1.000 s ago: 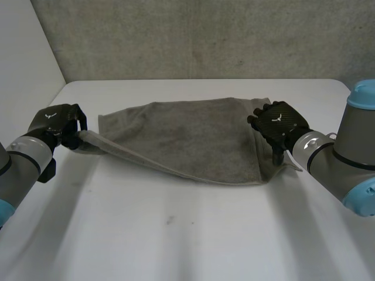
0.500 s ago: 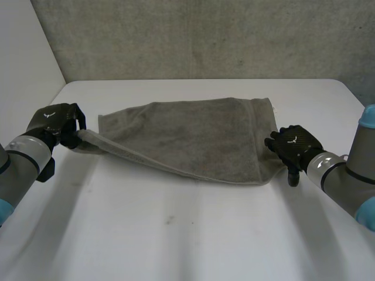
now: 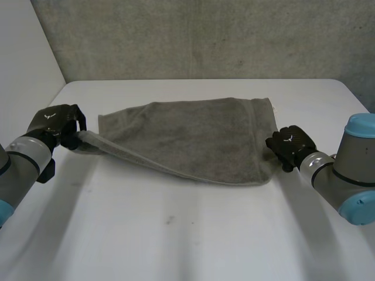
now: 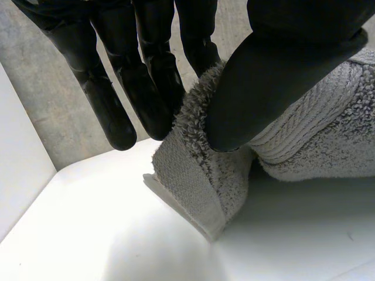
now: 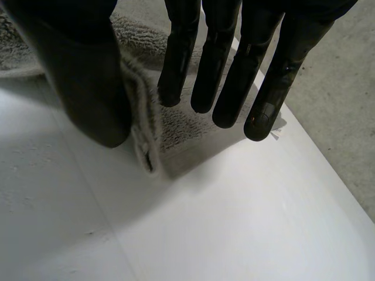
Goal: Fold the towel.
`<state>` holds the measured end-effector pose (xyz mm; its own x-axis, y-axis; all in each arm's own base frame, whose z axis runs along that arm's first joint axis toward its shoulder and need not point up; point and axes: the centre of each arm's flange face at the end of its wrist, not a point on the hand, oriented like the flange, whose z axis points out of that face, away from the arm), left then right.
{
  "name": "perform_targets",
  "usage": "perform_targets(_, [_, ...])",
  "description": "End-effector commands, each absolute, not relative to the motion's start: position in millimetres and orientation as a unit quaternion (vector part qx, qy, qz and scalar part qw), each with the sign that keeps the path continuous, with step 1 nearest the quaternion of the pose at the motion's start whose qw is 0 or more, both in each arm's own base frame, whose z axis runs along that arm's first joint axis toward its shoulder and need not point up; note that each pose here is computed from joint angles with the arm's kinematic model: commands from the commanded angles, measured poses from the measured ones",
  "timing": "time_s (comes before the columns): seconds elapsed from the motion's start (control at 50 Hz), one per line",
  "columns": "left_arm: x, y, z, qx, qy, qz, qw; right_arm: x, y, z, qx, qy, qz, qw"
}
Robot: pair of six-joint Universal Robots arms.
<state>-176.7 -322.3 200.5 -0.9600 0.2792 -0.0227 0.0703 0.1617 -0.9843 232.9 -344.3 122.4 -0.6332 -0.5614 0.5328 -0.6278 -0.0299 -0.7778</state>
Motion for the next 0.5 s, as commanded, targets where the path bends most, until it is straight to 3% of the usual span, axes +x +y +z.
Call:
perform_targets(0.02, [-177.2,-320.9,199.0,-0.117,-0.760,0.635,0.082,232.6,-344.9,119.7,0.423,-0.701,0.574,0.023])
perform_targets(0.1, [-177.0,-320.8,198.9,-0.116,-0.760,0.634,0.081,231.6,-347.7,127.4,0.416,-0.700,0.580,0.025])
perform_targets(0.26, [-178.6,-310.8,196.7,-0.124,-0.768,0.623,0.080,194.1,-353.9,203.1,0.385,-0.689,0.609,0.076])
perform_targets(0.34, [-175.2,-294.9,208.0,-0.156,-0.758,0.632,0.050,172.8,-336.2,232.9,0.400,-0.711,0.571,0.090])
perform_targets(0.5, [-174.9,-253.8,220.8,-0.238,-0.739,0.630,0.007,144.4,-295.8,257.0,0.453,-0.732,0.498,0.104])
